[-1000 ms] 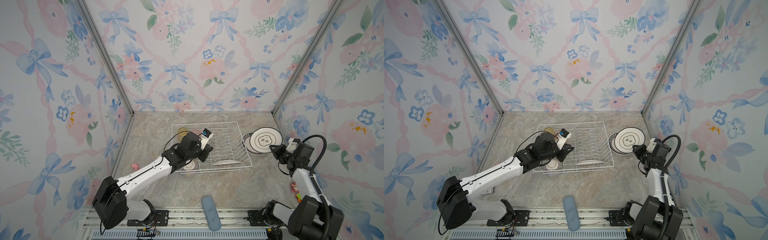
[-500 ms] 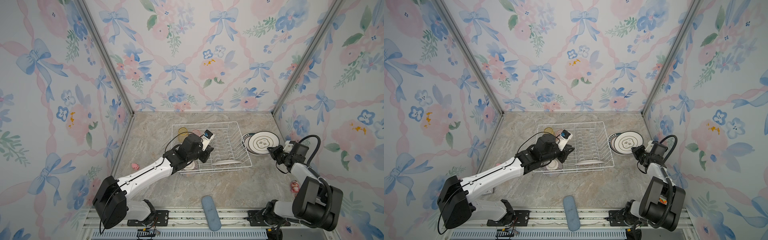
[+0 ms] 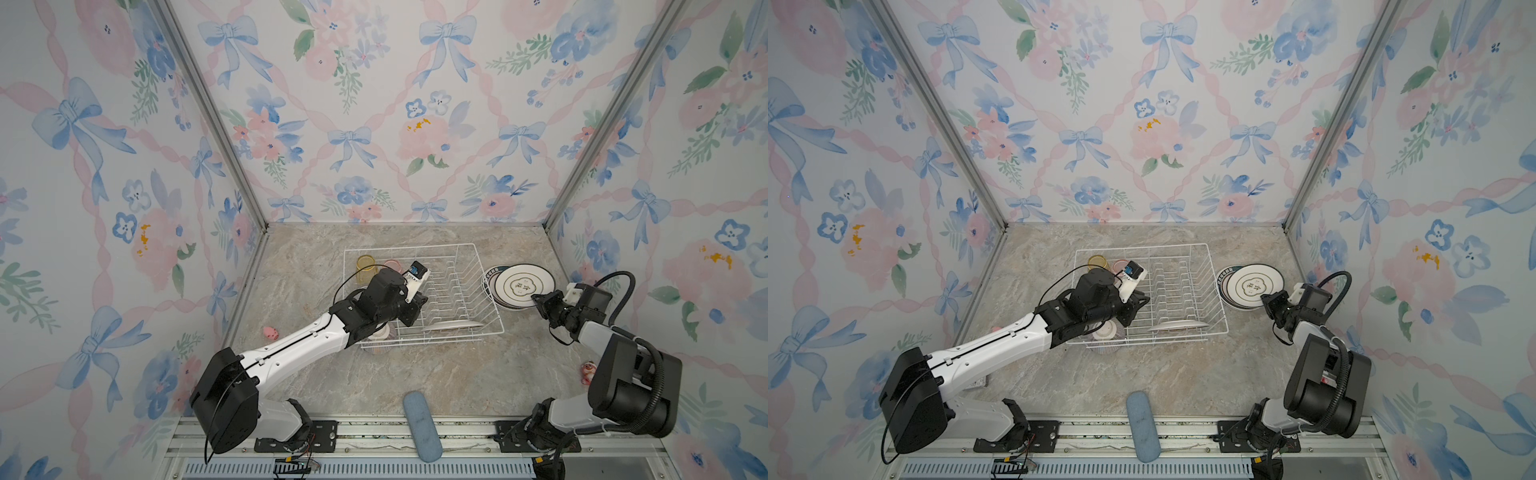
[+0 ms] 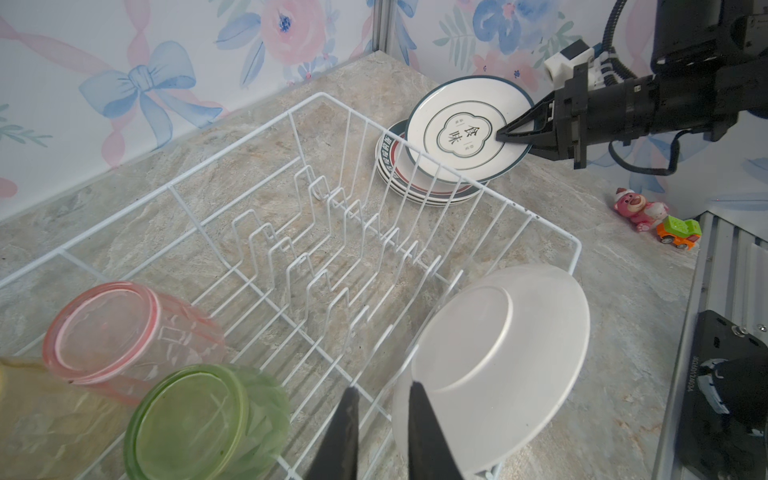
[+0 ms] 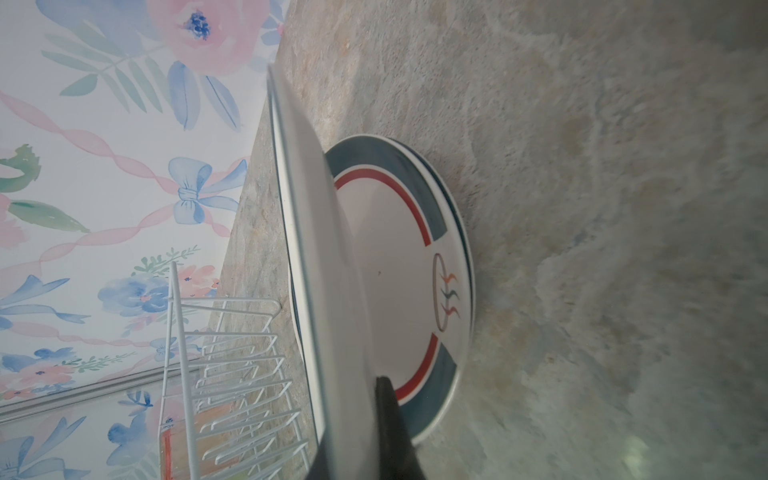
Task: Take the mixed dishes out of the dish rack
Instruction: 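Lower the green-rimmed plate onto the red-rimmed plate stack with the right gripper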
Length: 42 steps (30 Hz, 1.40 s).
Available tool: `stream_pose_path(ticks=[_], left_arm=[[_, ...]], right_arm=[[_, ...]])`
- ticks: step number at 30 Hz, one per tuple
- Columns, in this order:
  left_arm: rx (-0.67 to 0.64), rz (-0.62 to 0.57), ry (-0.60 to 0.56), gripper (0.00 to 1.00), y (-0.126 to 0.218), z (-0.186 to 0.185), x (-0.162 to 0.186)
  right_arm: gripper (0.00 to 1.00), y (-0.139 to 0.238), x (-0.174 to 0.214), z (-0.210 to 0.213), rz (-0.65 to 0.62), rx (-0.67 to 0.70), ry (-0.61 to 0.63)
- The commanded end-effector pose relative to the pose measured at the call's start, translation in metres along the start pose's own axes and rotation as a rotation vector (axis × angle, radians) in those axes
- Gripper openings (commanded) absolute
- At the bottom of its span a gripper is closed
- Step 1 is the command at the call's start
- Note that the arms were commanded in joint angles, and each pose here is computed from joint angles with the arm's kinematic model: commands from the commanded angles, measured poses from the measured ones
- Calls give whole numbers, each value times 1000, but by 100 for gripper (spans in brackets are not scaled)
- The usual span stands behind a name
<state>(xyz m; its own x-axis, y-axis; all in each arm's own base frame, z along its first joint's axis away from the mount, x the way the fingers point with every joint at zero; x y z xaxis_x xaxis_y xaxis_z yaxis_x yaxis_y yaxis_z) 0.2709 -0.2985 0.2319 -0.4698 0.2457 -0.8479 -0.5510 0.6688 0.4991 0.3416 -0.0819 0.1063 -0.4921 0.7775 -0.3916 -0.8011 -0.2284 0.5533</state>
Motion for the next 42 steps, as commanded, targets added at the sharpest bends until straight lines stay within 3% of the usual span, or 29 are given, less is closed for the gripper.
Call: stream_pose_path(ticks=[1,16,23,34,42], left_arm=[[6,-5,-22,18,-2,-4,-3],[7,-11,-23,18,1,-4,-4],[7,-12,-21,18,3,-4,-3],[10,-16,-22,18,6,-5,-2],[8,-16,-22,19,8,-5,0]], right_arm=[[4,-2,-11,12,-22,-52,31],[7,-15,-2,11,28,-48,36],[10,-17,4,5,89,16,60],[22,-21,12,1,133,45,56],[33,-19,16,1,159,90,127]])
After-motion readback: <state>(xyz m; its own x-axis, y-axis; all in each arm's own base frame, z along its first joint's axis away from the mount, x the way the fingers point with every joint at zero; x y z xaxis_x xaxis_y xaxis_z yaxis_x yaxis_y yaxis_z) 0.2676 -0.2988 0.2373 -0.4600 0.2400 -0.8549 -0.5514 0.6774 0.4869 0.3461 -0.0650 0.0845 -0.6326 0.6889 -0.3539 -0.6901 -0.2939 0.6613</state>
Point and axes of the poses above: each gripper's point midway between its finger pads, its own y axis back along the fingers, its own z axis along the line the jaws close on, x = y × z, the point moved 3 cm from there along y, back along the fingers, and after that the axes turned 7 degrees about y, right-handed, at the moved point
